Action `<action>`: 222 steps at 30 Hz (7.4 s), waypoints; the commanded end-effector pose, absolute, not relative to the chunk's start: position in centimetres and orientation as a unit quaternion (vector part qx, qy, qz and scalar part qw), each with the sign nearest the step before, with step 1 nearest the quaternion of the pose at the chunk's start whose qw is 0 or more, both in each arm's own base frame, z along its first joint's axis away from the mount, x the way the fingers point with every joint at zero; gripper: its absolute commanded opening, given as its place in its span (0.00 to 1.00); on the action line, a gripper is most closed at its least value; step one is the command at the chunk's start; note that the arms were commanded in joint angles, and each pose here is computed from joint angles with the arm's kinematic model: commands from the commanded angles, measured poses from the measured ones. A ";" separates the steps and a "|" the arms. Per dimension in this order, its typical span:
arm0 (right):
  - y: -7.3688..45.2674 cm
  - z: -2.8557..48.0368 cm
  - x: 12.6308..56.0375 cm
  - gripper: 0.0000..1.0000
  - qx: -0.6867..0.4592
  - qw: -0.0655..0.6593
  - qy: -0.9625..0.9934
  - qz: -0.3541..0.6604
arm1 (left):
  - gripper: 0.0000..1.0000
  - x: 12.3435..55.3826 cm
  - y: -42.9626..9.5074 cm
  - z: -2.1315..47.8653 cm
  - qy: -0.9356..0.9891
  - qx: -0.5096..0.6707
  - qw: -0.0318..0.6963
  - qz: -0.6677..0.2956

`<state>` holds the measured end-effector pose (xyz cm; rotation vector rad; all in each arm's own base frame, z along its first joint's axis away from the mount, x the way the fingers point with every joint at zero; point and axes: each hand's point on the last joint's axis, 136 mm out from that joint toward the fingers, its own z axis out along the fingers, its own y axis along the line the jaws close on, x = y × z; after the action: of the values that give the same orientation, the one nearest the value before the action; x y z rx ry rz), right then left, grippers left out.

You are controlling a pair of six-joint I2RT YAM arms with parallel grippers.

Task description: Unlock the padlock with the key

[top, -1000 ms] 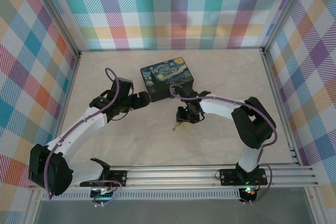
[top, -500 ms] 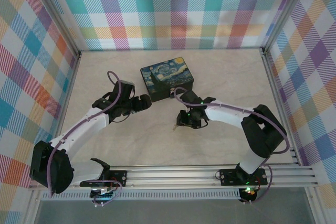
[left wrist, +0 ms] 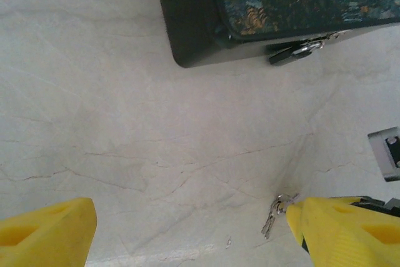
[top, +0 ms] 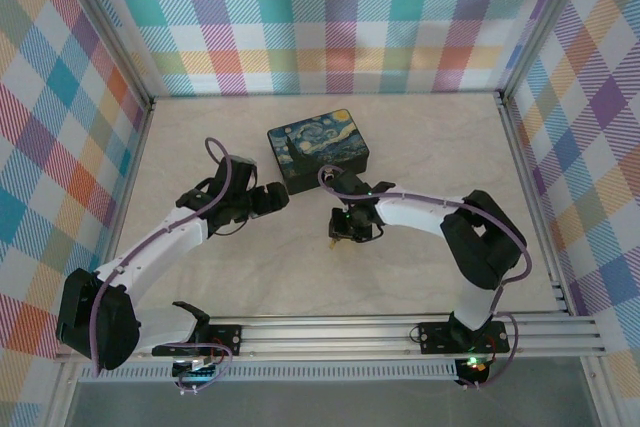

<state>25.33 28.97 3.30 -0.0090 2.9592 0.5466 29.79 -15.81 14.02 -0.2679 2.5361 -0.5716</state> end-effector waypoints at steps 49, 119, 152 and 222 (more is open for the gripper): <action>34.5 13.6 23.9 0.08 -0.123 0.089 0.900 0.410 | 0.74 28.5 -22.3 11.8 0.844 -0.288 0.135 -0.432; 40.6 17.0 25.6 0.06 -0.136 0.166 0.852 0.477 | 0.47 28.3 -19.6 11.8 0.776 -0.433 0.090 -0.450; 41.7 17.7 25.6 0.07 -0.150 0.170 0.844 0.486 | 0.35 28.4 -17.8 11.3 0.778 -0.441 0.100 -0.437; 40.5 15.5 28.0 0.06 -0.128 0.177 0.845 0.489 | 0.00 30.0 -18.8 11.5 0.749 -0.463 0.067 -0.469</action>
<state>27.98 40.46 14.84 -0.3406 2.4311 1.3517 29.78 -18.78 11.06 -1.4221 2.2409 -1.4099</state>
